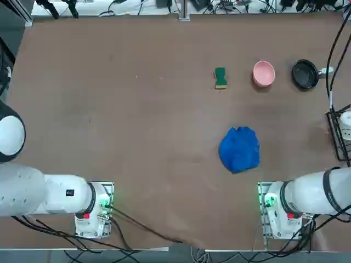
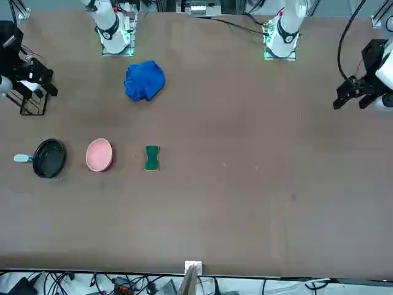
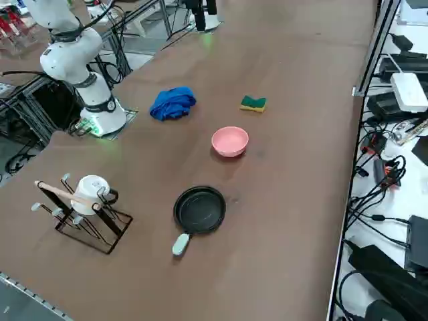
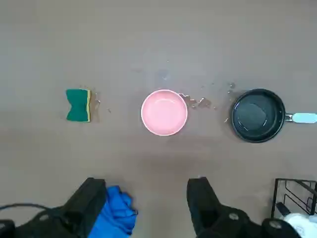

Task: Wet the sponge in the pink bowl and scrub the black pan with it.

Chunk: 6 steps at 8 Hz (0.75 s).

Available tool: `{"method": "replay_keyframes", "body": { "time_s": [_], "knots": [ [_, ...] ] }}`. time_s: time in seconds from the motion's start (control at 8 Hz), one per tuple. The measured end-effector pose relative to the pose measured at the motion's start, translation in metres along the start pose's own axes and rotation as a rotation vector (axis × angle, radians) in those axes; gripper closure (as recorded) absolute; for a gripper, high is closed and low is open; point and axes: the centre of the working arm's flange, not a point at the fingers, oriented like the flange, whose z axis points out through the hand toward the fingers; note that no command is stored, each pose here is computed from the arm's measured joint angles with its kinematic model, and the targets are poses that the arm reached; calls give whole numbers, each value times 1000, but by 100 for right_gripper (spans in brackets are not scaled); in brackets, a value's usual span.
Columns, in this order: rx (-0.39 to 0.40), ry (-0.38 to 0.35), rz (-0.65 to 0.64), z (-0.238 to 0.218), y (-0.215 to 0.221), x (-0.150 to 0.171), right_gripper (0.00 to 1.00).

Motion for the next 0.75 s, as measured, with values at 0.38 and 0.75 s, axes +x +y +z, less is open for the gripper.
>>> {"method": "replay_keyframes", "body": {
  "time_s": [0.38, 0.75],
  "knots": [
    [0, -7, 0, 3, 0, 1, 0],
    [9, -62, -83, 37, -49, 16, 0]
  ]
}}
